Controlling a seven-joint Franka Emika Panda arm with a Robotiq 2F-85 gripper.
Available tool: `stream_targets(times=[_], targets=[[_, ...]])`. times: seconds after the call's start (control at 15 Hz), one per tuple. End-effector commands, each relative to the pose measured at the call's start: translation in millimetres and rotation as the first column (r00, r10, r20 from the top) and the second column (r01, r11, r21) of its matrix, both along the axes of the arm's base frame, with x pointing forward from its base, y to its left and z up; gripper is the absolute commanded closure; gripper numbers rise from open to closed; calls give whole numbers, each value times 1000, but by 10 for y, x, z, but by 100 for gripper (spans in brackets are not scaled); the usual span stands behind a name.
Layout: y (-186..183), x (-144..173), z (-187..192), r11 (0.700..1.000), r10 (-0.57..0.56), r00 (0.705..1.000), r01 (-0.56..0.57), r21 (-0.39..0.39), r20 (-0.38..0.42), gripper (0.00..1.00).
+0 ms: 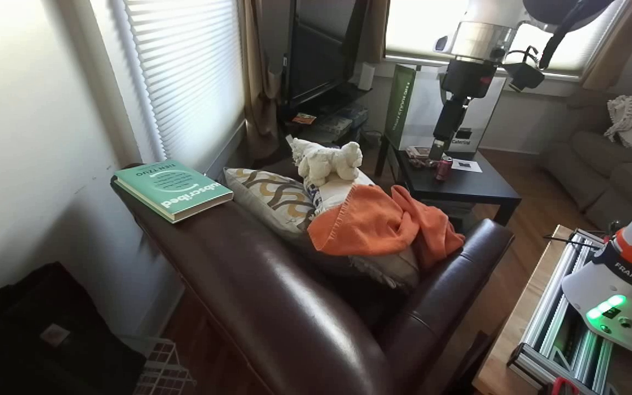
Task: Pick up the orange blanket and put it on the backrest of the couch
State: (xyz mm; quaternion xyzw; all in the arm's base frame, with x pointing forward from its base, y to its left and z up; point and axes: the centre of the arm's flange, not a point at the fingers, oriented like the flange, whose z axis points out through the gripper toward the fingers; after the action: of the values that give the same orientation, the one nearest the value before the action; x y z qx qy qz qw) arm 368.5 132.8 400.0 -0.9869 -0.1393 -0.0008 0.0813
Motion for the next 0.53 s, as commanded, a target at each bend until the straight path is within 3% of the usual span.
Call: stream_targets(times=[0.0, 0.2, 0.47], targets=[[-54, 59, -106, 992, -5, 996, 16, -126, 85, 0], [-268, 248, -334, 961, -51, 984, 94, -262, 168, 0], [-722, 473, -916, 915, -147, 981, 184, -359, 126, 0]])
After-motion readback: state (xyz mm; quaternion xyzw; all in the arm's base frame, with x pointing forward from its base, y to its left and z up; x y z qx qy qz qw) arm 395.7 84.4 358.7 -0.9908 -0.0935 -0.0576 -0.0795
